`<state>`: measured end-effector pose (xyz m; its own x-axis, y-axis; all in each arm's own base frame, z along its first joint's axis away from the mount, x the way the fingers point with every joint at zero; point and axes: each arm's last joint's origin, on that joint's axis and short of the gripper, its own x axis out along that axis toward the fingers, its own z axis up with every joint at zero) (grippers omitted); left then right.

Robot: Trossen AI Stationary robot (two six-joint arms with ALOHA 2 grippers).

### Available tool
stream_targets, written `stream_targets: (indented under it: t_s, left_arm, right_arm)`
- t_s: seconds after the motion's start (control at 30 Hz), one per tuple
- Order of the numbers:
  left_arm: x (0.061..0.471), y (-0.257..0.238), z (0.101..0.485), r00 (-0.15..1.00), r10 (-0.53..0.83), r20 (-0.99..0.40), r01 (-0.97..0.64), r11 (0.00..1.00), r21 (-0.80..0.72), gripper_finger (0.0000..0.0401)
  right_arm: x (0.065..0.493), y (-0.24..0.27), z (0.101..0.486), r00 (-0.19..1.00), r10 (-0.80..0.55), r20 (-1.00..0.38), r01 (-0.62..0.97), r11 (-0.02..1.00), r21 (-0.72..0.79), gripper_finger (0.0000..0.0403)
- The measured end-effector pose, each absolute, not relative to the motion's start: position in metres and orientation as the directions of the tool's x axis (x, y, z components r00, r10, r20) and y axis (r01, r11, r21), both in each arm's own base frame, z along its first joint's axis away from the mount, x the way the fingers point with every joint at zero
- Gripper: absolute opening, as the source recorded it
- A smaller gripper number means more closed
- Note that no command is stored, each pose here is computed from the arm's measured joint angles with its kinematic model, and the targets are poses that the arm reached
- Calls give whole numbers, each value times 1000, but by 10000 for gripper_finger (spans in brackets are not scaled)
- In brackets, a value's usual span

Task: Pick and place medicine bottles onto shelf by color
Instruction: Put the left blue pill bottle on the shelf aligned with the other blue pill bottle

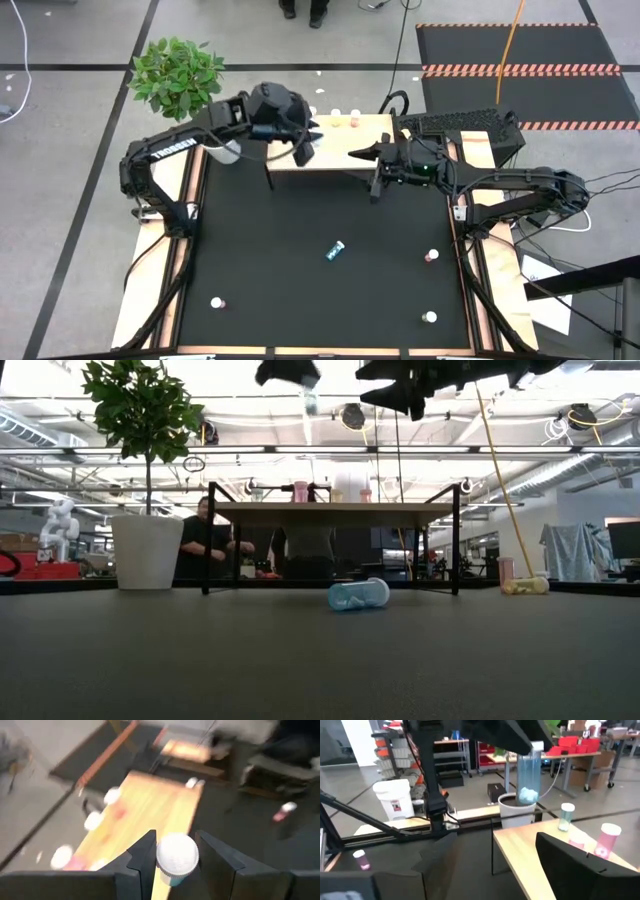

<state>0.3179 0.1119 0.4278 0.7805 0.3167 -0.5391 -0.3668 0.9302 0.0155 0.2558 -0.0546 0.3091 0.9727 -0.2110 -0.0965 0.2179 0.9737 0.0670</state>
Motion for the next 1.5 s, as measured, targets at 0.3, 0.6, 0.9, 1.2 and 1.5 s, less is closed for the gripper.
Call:
stream_targets:
  t_s: [0.3,0.6,0.9,1.2,1.5]
  left_arm:
    - [283,166,395,644,376,-666,-517,856,-16,131]
    - [244,193,340,622,473,-624,-614,789,-14,131]
    - [236,197,288,665,475,-576,-601,798,-36,131]
    - [235,197,285,670,476,-569,-580,814,-2,132]
    - [234,197,281,657,468,-591,-572,820,15,160]
  right_arm:
    - [254,-54,299,957,-208,-201,231,968,97,269]
    - [253,-54,295,945,-216,-245,249,962,111,270]
    - [252,-61,295,929,-279,-243,307,948,86,270]
    - [249,-71,295,918,-314,-242,343,935,87,270]
    - [248,-75,295,914,-327,-242,359,928,103,270]
